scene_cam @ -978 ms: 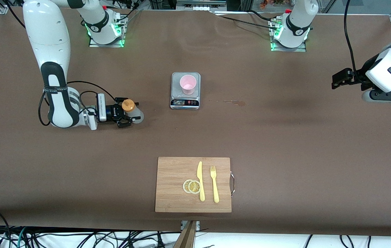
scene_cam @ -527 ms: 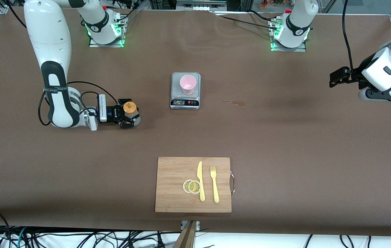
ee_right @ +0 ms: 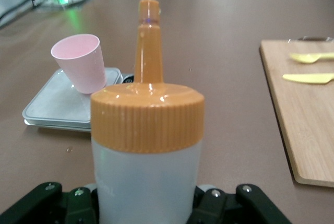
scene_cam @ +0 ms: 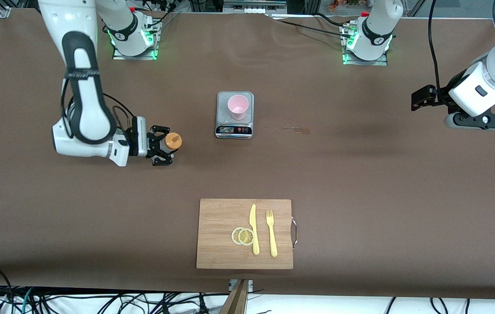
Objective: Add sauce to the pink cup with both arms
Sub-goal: 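Carry the sauce bottle with the right gripper over the pink cup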
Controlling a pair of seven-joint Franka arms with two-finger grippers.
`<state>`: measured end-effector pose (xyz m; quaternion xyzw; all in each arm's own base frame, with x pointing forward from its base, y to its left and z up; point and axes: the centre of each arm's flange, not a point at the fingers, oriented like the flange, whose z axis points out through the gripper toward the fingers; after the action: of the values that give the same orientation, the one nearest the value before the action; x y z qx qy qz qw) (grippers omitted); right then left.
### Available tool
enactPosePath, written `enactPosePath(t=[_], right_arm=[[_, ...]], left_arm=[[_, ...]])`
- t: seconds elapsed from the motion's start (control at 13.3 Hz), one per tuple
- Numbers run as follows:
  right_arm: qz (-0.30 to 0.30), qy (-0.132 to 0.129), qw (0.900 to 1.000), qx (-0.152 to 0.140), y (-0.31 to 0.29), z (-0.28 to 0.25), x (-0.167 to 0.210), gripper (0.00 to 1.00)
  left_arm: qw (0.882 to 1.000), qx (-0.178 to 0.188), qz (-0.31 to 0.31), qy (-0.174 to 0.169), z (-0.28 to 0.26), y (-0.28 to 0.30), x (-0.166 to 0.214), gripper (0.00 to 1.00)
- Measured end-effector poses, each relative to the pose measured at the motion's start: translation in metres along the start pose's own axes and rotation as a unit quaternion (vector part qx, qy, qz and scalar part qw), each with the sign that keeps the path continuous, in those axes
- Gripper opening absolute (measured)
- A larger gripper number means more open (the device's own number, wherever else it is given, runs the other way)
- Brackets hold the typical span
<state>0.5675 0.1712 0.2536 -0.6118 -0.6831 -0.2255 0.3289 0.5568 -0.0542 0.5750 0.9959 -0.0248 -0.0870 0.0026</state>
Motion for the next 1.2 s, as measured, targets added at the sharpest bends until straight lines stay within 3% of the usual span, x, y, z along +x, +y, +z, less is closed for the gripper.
enactPosePath(t=[0.23, 0.53, 0.75, 1.2], right_arm=[[0.025, -0.097, 0.995, 0.021, -0.010, 0.005, 0.056, 0.25], [0.071, -0.209, 0.974, 0.043, -0.028, 0.027, 0.098, 0.25], [0.114, -0.282, 0.952, 0.042, -0.041, 0.047, 0.116, 0.25], [0.184, -0.413, 0.892, 0.005, -0.091, 0.127, 0.175, 0.25]], left_arm=[[1.000, 0.000, -0.001, 0.000, 0.000, -0.001, 0.000, 1.00], [1.000, -0.001, -0.005, 0.000, 0.000, -0.007, 0.000, 1.00], [1.000, -0.001, -0.005, 0.000, 0.000, -0.007, 0.000, 1.00], [1.000, -0.001, -0.006, 0.000, 0.000, -0.007, 0.001, 1.00]])
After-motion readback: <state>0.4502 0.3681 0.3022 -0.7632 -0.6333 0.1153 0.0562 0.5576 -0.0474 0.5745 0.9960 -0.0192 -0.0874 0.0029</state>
